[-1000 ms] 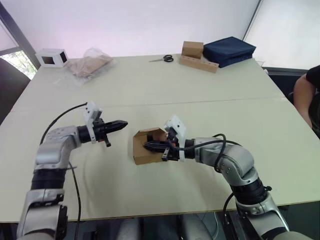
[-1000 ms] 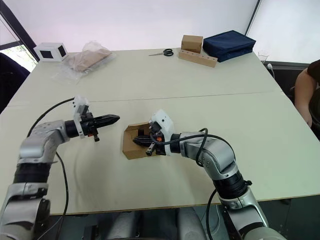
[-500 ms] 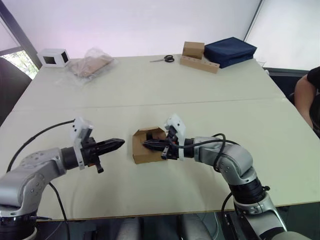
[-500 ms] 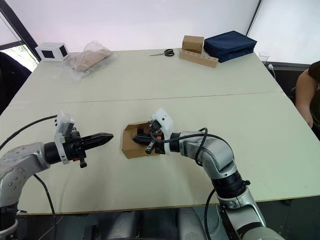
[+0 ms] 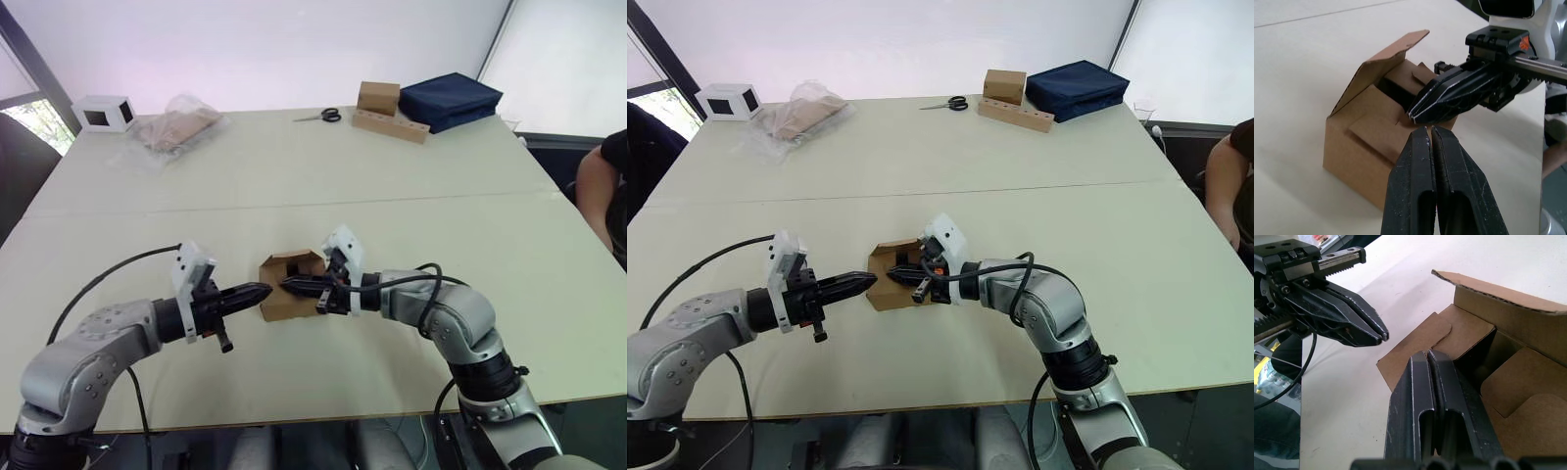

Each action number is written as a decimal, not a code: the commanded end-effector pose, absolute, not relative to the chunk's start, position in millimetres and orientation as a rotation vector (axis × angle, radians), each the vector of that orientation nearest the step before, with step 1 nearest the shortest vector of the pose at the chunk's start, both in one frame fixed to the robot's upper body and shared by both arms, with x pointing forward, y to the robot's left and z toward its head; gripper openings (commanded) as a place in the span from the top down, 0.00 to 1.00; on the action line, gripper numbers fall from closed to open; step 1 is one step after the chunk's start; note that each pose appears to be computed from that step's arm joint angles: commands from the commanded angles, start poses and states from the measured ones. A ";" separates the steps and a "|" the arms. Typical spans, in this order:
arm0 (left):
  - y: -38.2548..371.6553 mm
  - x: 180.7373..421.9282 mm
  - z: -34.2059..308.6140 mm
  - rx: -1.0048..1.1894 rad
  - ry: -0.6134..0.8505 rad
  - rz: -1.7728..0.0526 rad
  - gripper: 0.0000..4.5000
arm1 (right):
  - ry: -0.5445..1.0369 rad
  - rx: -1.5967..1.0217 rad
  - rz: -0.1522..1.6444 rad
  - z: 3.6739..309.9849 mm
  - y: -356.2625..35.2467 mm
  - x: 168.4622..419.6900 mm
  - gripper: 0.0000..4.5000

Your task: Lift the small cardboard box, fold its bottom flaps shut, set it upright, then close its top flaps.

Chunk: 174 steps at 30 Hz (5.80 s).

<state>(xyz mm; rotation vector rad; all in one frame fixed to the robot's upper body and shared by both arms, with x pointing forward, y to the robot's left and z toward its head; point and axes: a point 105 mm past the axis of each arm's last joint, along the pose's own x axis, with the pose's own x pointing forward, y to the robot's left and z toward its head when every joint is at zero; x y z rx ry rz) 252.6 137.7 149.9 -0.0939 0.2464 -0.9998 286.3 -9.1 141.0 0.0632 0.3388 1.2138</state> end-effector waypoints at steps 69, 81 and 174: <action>139.2 266.5 143.3 -0.024 0.246 -1.019 1.00 | 0.150 -0.172 1.266 172.0 -27.2 297.5 0.48; 137.0 266.3 143.9 -0.025 0.245 -1.022 1.00 | 0.140 -0.303 1.227 155.5 -27.5 306.6 0.48; 121.4 306.6 144.7 -0.064 0.152 -1.012 1.00 | 0.050 -0.188 1.175 172.7 -40.8 297.1 0.48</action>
